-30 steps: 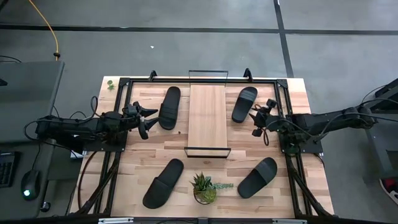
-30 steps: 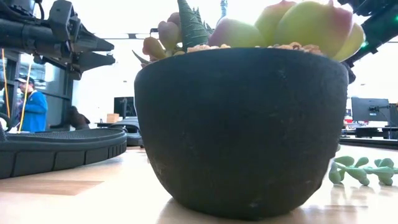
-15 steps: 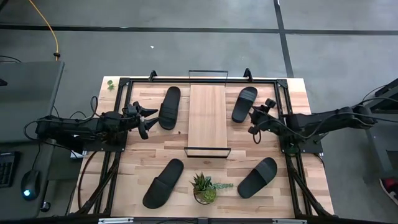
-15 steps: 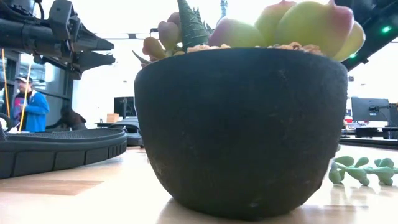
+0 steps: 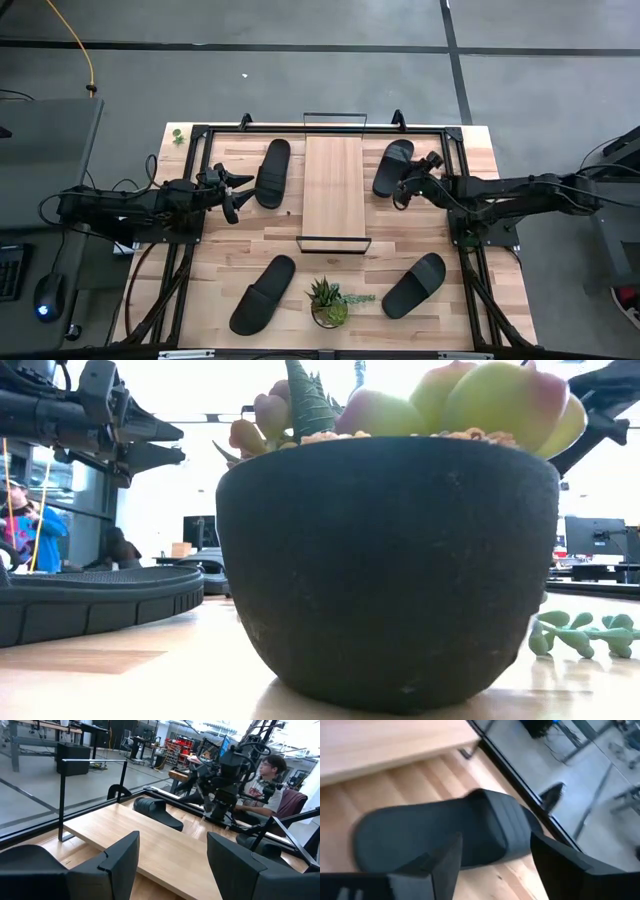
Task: Pick and place slides into the shelf
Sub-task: Put the top right black slide on the shelf
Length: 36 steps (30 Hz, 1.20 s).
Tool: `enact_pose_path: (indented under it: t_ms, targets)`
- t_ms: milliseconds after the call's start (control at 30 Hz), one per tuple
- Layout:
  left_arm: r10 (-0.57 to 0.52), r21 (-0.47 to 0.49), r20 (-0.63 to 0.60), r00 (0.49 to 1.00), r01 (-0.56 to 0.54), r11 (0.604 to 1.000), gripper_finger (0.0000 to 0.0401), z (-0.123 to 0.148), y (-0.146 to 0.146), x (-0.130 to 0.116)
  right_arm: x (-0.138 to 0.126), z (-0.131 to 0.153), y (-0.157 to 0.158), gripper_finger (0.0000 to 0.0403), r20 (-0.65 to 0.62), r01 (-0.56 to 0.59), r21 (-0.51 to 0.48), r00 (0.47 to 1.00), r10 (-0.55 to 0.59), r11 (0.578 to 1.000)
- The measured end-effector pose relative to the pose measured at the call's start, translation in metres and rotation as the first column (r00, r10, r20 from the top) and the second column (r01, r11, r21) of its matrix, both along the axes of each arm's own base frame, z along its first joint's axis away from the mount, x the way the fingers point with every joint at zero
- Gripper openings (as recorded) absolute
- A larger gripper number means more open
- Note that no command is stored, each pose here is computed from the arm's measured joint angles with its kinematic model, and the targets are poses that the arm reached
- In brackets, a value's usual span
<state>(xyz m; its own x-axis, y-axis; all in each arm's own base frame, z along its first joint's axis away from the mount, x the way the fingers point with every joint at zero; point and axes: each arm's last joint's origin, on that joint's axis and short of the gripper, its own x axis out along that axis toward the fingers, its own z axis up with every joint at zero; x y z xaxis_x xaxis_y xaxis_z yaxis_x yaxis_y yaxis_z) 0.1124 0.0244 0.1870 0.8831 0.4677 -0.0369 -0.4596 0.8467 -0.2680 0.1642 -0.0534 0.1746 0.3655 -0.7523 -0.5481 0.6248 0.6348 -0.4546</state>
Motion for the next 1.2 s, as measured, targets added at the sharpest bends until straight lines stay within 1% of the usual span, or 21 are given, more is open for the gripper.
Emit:
enact_pose_path:
  t_ms: [133, 233, 433, 600, 733, 933, 1067, 1200]
  targets:
    - [0.000, 0.000, 0.000, 1.000, 0.000, 1.000, 0.0216, 0.000, 0.000, 0.000, 0.002, -0.005, -0.005, 0.0240, -0.047, -0.012, 0.012, 0.999, 0.013, 1.000]
    - [0.006, 0.014, -0.007, 1.000, -0.006, 1.000, 0.0216, 0.000, 0.000, 0.000, 0.006, -0.009, -0.008, 0.0240, -0.083, -0.026, 0.002, 0.996, 0.026, 1.000]
    - [0.006, 0.015, -0.009, 1.000, -0.006, 1.000, 0.0216, 0.000, 0.000, 0.000, 0.018, -0.020, -0.011, 0.0240, -0.179, -0.097, -0.040, 0.980, 0.088, 0.994]
    - [0.007, 0.017, -0.010, 1.000, -0.006, 1.000, 0.0216, 0.000, 0.000, 0.000, 0.028, -0.033, -0.016, 0.0240, -0.281, -0.109, -0.110, 0.957, 0.074, 0.988]
    - [0.007, 0.017, -0.010, 1.000, -0.006, 1.000, 0.0216, 0.000, 0.000, 0.000, 0.034, -0.043, -0.024, 0.0240, -0.314, -0.082, -0.141, 0.949, 0.034, 0.987]
    - [0.007, 0.017, -0.010, 1.000, -0.007, 1.000, 0.0216, 0.000, 0.000, 0.000, 0.033, -0.060, -0.042, 0.0240, -0.348, -0.009, -0.127, 0.937, -0.036, 0.992]
    - [0.007, 0.022, -0.013, 1.000, -0.007, 1.000, 0.0216, 0.000, 0.000, 0.000, 0.033, -0.066, -0.051, 0.0240, -0.326, 0.052, -0.122, 0.941, -0.089, 0.991]
    - [0.007, 0.024, -0.014, 1.000, -0.007, 1.000, 0.0216, 0.000, 0.000, 0.000, 0.031, -0.066, -0.056, 0.0240, -0.295, 0.092, -0.127, 0.947, -0.126, 0.988]
